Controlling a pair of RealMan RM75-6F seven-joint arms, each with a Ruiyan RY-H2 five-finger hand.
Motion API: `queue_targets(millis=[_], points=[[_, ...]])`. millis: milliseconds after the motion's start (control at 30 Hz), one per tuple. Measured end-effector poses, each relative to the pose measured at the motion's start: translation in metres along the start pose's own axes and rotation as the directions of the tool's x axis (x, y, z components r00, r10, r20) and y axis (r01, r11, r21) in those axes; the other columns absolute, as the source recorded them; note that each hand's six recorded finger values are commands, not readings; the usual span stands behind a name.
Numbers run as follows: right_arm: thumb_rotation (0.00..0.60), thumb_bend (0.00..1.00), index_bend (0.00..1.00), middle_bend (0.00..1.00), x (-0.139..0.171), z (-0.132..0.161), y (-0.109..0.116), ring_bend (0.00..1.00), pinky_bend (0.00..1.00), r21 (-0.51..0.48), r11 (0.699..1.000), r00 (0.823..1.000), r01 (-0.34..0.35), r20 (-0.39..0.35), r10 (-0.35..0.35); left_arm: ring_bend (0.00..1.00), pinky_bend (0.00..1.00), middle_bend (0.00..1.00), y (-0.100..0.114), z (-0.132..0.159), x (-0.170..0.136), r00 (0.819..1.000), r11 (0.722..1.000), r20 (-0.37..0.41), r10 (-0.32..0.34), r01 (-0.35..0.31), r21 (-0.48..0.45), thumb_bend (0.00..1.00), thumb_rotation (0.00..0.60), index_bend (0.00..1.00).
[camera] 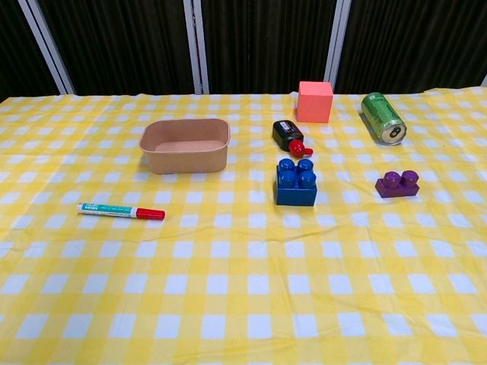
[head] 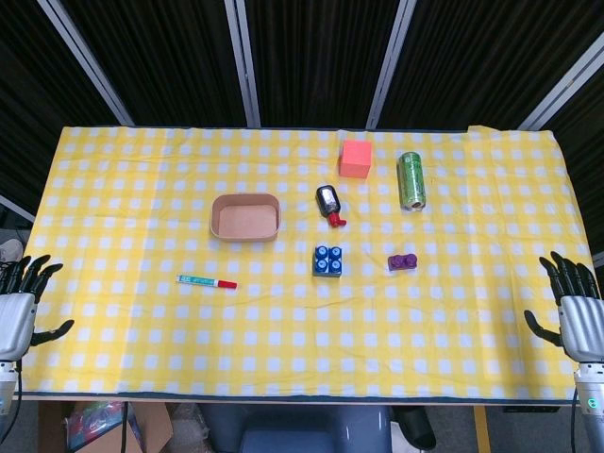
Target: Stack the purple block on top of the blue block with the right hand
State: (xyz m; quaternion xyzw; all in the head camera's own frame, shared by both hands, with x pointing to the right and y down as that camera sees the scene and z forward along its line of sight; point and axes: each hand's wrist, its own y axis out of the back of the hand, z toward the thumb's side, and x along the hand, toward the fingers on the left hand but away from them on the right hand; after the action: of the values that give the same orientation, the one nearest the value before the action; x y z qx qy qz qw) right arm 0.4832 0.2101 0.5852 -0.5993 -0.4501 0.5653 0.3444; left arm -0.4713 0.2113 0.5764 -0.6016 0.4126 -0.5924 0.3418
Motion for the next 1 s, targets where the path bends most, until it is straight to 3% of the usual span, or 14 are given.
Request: queue_targets(millis=[1000], points=[[0.6, 0.37, 0.1, 0.0, 0.0008, 0.0005, 0.0018, 0.0, 0.0, 0.008, 1.0, 1.0, 0.001, -0.006, -0.001, 0.0, 0.05, 0.07, 0.0026, -0.0001, -0.0031, 1.0, 1.0, -0.009, 0.011, -0.011, 0.005, 0.18, 0.6, 0.16]])
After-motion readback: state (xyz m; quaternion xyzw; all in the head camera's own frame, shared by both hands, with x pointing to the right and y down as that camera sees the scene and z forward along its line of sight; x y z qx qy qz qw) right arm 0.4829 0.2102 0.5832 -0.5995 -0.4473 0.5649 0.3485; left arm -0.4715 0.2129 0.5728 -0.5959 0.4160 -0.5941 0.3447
